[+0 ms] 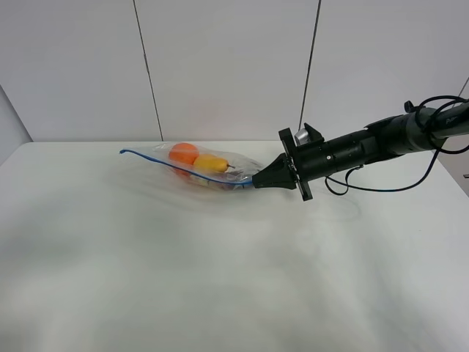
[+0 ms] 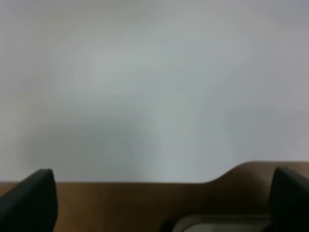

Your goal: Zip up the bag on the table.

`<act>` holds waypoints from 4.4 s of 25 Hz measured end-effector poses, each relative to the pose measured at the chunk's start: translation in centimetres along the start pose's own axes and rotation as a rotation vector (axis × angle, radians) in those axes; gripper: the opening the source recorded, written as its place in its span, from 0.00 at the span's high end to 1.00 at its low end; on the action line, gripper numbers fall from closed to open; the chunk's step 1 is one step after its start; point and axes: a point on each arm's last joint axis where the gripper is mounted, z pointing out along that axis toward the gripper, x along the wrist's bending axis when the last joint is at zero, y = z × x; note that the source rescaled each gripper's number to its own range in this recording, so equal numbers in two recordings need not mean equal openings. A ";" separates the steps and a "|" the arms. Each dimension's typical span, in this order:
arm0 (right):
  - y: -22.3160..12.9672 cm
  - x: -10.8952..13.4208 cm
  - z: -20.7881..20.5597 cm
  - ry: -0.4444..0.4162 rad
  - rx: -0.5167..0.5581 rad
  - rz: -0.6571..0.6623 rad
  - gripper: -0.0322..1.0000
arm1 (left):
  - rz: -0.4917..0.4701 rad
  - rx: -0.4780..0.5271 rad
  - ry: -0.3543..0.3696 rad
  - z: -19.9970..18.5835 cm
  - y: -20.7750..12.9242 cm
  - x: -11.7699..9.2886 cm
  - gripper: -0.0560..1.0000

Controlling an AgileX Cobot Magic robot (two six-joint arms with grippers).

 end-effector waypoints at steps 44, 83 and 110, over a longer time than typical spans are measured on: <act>3.9 6.2 -10.8 -1.046 0.030 -0.195 0.03 | 0.078 -0.417 -0.044 -4.6 -5.3 -0.5 0.00; -29.1 11.0 -16.8 -1.098 -0.393 -0.312 0.03 | 0.079 -0.417 -0.045 -4.6 -5.3 -0.5 0.00; -38.5 12.4 -17.0 -1.053 -0.878 -0.616 0.03 | 0.080 -0.418 -0.048 -4.6 -5.3 -0.5 0.00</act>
